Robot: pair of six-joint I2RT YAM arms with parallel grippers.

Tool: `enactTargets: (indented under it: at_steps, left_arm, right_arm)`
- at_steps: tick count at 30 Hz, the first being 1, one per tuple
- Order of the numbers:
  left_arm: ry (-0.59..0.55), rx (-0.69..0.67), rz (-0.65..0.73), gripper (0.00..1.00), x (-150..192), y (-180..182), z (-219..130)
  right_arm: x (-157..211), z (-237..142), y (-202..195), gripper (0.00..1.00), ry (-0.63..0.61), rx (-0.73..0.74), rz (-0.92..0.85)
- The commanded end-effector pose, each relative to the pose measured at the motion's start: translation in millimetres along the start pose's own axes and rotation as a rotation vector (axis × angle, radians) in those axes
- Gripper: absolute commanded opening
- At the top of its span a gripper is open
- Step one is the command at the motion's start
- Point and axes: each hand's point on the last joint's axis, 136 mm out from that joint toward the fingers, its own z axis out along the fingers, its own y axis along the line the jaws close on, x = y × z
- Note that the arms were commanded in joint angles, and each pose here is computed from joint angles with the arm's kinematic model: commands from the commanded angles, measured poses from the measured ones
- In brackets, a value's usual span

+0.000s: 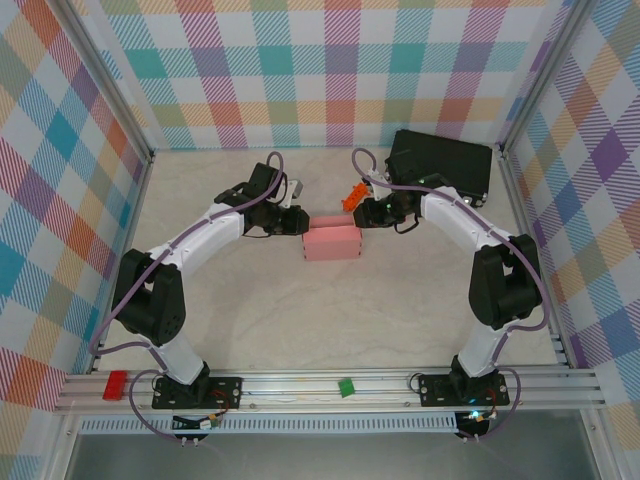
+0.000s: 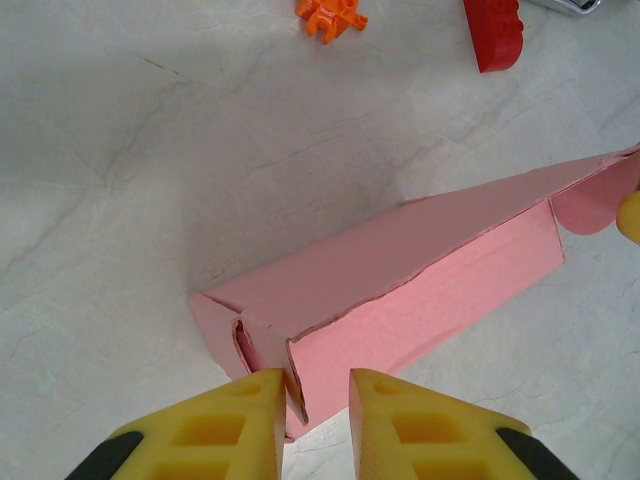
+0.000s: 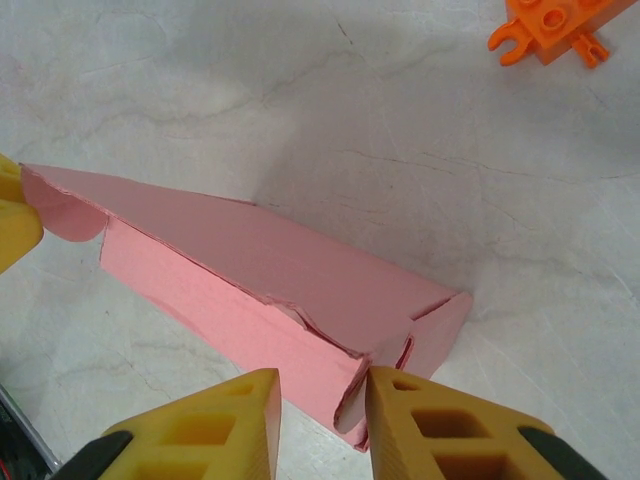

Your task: Fold the paper box

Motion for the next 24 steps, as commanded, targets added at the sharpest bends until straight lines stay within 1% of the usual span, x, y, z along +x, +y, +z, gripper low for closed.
enactTargets:
  at_steps: [1,7,10,15,24]
  left_arm:
    - [-0.01,0.02,-0.012,0.23,-5.8,-1.2,0.8]
    - [-0.003,0.008,-0.011,0.23,-2.7,1.6,0.4]
    - [0.0,0.005,-0.008,0.23,-1.4,2.0,0.3]
    - [0.001,-0.018,0.008,0.23,-1.7,4.7,-2.7]
    - [-0.01,-0.019,0.014,0.24,-4.2,3.0,-7.3]
  right_arm:
    - [2.9,5.5,5.9,0.28,0.011,-0.024,-0.004]
    - [5.1,6.9,3.6,0.27,0.016,-0.014,-0.002]
    - [5.8,7.4,3.7,0.25,0.017,-0.015,-0.005]
    - [6.5,7.6,3.7,0.24,0.019,-0.016,0.001]
    - [6.2,6.9,5.4,0.23,0.017,-0.02,0.001]
